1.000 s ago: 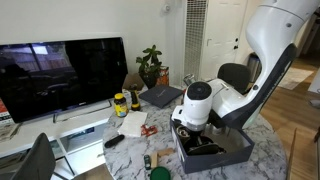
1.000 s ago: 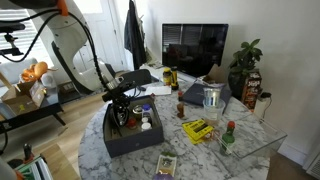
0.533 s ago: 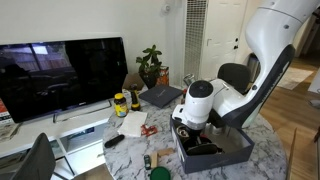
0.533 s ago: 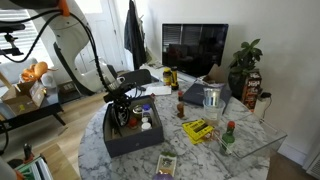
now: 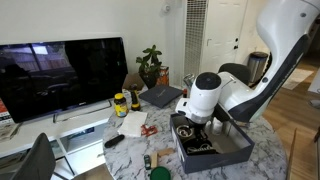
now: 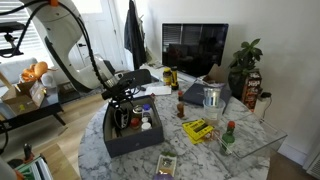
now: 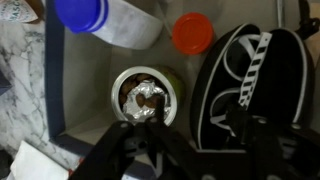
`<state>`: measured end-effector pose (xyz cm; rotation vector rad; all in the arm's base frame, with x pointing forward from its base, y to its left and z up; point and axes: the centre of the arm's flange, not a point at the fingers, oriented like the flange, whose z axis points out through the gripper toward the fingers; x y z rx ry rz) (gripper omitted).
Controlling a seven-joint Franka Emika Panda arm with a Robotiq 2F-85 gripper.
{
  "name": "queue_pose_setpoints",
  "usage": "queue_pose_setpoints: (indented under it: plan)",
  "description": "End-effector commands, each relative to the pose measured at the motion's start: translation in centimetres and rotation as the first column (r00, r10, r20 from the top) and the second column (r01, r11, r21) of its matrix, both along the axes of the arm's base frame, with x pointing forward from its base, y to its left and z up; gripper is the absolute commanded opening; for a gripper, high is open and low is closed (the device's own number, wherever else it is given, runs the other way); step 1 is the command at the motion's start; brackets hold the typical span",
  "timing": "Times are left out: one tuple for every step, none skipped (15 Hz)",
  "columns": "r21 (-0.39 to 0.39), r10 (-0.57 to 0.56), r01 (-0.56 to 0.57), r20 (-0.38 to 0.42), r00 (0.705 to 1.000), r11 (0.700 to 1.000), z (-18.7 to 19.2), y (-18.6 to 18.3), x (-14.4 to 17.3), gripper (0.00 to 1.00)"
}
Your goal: Pick up the black glasses case and put it in the blue box
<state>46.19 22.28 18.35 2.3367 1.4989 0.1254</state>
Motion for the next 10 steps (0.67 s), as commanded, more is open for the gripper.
queue_pose_setpoints:
  plan:
    - [0.004, 0.085, -0.086, 0.092, 0.992, 0.996, 6.3, -0.8, -2.5, 0.97]
    - [0.001, 0.113, -0.114, 0.126, 0.986, 0.993, 7.7, -1.0, -2.7, 1.0]
    - [-0.007, 0.139, -0.14, 0.164, 0.977, 0.99, 9.2, -1.2, -3.0, 1.0]
    - [-0.006, 0.165, -0.167, 0.2, 0.966, 0.986, 11.1, -1.3, -3.5, 1.0]
    - [-0.009, 0.187, -0.19, 0.242, 0.952, 0.982, 12.2, -1.7, -3.9, 1.0]
    - [-0.005, 0.214, -0.221, 0.28, 0.936, 0.975, 13.9, -1.8, -4.6, 1.0]
    - [-0.007, 0.244, -0.255, 0.318, 0.916, 0.967, 14.8, -2.1, -5.1, 1.0]
    - [-0.019, 0.268, -0.278, 0.331, 0.905, 0.96, 15.6, -2.1, -5.3, 1.0]
    - [-0.006, 0.221, -0.229, 0.294, 0.93, 0.973, 14.0, -0.4, -2.9, 1.0]
    - [-0.011, 0.234, -0.243, 0.315, 0.92, 0.97, 14.9, -0.7, -3.4, 1.0]
